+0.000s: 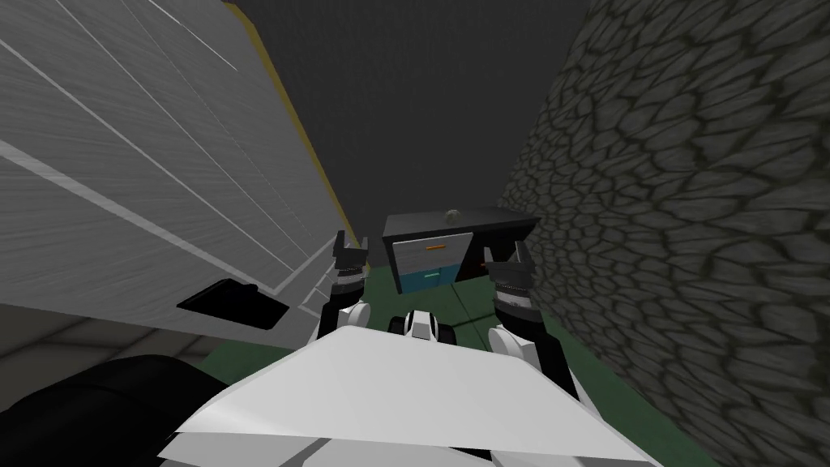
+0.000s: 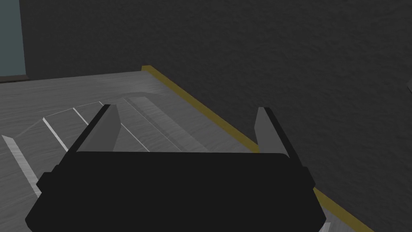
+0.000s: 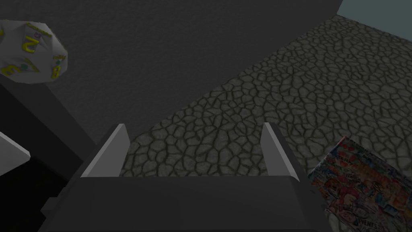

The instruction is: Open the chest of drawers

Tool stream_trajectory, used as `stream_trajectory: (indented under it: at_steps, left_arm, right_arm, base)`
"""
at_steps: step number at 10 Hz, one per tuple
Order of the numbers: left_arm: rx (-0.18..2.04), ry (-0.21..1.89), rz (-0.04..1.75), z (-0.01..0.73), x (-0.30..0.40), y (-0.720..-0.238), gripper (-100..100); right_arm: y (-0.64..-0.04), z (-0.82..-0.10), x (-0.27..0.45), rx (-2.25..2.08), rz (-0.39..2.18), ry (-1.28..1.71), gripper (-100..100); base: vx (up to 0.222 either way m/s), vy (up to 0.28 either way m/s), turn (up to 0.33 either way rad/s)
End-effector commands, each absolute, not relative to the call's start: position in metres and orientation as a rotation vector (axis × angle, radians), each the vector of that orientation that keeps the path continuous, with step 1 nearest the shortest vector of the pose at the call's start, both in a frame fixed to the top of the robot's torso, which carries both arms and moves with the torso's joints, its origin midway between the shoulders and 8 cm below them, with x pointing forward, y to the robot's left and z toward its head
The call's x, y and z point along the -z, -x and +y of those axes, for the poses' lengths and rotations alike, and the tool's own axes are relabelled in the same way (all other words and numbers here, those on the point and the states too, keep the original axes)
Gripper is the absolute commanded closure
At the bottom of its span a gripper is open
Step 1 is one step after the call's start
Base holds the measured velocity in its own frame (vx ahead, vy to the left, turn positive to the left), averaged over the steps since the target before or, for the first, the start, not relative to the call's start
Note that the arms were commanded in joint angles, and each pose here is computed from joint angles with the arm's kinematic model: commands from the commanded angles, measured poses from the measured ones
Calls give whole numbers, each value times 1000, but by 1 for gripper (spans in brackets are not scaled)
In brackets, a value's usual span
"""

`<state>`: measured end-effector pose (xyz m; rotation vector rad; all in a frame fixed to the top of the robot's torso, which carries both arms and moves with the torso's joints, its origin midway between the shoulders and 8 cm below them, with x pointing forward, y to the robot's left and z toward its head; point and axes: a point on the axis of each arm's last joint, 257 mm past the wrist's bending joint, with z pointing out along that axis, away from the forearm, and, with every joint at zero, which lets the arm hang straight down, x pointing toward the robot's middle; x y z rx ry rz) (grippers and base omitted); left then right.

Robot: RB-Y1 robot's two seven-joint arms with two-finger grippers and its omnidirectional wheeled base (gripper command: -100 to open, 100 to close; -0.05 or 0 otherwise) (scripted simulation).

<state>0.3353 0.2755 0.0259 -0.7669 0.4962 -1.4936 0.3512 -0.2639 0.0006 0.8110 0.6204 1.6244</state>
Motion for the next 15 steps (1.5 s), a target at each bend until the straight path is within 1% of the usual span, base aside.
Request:
stream_trajectory:
  at_steps: [1,10,11,15]
  left_arm:
    - [1494,767,496,276,-26,-335,0]
    - [1494,767,496,276,-26,-335,0]
    - [1493,767,496,276,-26,-335,0]
    - [1494,767,496,276,-26,-335,0]
  right_arm:
    - [-353,-269,8,-1708,582,-880,-100]
    - [-357,-286,37,-1967,413,-1106,-100]
    - [-357,-286,37,-1975,408,-1110,-100]
    - [-358,-296,54,-2092,294,-1228,-100]
  base:
    - [22,5,174]
    - [21,3,128]
    - [11,-1,3]
    - [22,2,148]
